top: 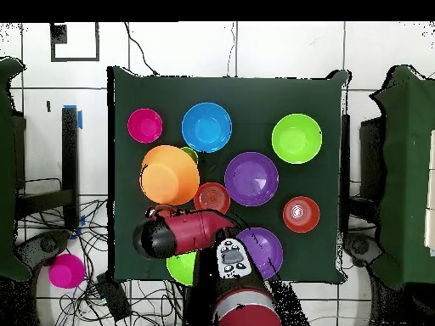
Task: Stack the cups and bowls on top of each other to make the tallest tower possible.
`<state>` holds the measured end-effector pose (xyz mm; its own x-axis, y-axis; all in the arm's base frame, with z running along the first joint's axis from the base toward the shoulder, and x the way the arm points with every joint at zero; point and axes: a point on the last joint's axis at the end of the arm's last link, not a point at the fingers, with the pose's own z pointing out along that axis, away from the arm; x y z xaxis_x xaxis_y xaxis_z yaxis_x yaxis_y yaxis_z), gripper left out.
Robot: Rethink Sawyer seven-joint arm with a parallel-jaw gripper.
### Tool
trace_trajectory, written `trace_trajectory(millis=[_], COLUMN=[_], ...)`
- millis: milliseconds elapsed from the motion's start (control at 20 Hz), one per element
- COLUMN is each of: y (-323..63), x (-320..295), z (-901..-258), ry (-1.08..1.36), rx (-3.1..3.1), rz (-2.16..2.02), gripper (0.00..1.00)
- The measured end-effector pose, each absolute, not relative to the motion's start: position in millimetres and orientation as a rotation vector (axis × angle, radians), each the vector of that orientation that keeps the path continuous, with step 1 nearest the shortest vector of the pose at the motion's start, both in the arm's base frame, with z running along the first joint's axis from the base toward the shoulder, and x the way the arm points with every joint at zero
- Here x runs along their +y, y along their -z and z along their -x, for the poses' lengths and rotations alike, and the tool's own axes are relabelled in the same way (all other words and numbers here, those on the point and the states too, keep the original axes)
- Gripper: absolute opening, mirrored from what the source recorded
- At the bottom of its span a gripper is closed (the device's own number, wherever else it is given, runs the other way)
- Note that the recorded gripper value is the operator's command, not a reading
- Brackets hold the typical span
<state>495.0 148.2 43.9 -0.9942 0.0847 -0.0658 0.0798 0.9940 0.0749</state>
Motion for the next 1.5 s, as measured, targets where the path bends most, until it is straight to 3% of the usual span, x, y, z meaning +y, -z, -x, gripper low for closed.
trace_trajectory(millis=[600,1500], y=[-59.1,-74.8], x=[142.0,148.4], z=[-562.2,-611.2], ry=[-0.168,-0.208], rx=[3.130,3.160], rz=[-0.143,-0.034], gripper=[1.00,1.00])
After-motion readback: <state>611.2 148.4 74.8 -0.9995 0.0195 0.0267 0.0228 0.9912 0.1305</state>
